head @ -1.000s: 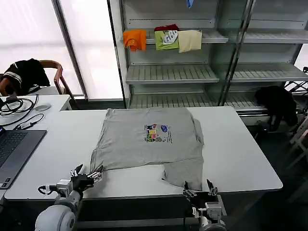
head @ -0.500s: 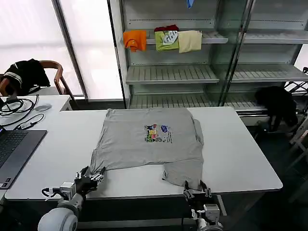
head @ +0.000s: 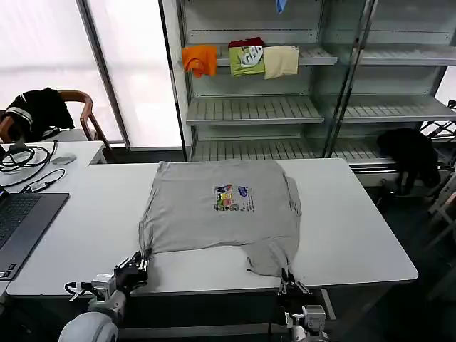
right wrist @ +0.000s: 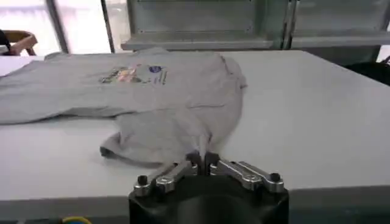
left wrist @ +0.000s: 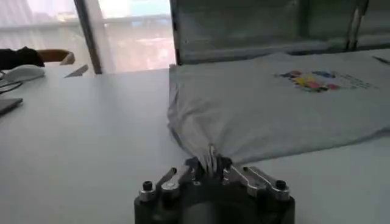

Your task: Fold and organize the clothes.

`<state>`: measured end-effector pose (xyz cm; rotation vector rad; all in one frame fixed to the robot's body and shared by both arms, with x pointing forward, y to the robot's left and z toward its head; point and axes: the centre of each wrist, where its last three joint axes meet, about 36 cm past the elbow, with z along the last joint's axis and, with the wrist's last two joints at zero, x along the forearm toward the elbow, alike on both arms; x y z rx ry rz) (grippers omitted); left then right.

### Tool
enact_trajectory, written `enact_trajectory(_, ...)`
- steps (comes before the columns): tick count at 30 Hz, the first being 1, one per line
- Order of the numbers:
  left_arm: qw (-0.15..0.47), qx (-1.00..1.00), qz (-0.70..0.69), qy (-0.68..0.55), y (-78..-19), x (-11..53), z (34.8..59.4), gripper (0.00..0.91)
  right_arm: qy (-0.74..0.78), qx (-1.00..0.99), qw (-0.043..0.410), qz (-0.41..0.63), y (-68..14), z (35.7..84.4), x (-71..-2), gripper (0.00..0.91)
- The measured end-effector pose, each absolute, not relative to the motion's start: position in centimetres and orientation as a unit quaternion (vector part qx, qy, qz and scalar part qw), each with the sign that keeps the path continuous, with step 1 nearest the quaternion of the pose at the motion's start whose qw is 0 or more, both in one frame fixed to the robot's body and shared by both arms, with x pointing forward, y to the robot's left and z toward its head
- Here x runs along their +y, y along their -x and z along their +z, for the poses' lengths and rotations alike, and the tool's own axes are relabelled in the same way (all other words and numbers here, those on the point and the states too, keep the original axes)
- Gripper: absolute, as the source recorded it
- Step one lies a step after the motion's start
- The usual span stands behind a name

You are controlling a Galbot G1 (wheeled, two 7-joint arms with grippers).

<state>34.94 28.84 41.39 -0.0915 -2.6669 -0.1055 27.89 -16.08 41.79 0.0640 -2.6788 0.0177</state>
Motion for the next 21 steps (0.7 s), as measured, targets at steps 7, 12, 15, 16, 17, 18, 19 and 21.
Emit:
enact_trajectory(7, 0.215, -0.975, -0.038, 0.03, -34.7, 28.5, 42.4, 0.01, -0.032, -0.978, 0.207, -0.005, -28.0, 42.5, -16.1, 0.0)
enact_trajectory(12, 0.198, -0.979, -0.039, 0.029, -34.5, 28.3, 43.2, 0.01, -0.032, -0.982, 0.184, -0.011, -28.4, 43.2, -16.2, 0.0)
enact_trajectory(15, 0.187, -0.981, -0.038, 0.029, -34.4, 28.2, 43.7, 0.01, -0.03, -0.984, 0.175, -0.013, -28.8, 43.5, -16.3, 0.0)
enact_trajectory(16, 0.184, -0.982, -0.038, 0.029, -34.4, 28.2, 43.8, 0.01, -0.029, -0.985, 0.171, -0.013, -28.9, 43.6, -16.4, 0.0)
enact_trajectory(17, 0.181, -0.982, -0.037, 0.029, -34.4, 28.1, 44.0, 0.01, -0.029, -0.985, 0.168, -0.013, -29.1, 43.7, -16.4, 0.0)
enact_trajectory(18, 0.179, -0.983, -0.035, 0.03, -34.3, 28.1, 44.1, 0.01, -0.028, -0.986, 0.164, -0.013, -29.3, 43.8, -16.5, 0.0)
enact_trajectory(19, 0.176, -0.983, -0.034, 0.03, -34.3, 28.0, 44.2, 0.01, -0.028, -0.987, 0.16, -0.012, -29.5, 44.0, -16.6, 0.0)
enact_trajectory(21, 0.17, -0.984, -0.032, 0.032, -34.4, 27.9, 44.5, 0.01, -0.027, -0.988, 0.153, -0.01, -29.9, 44.2, -16.8, 0.0)
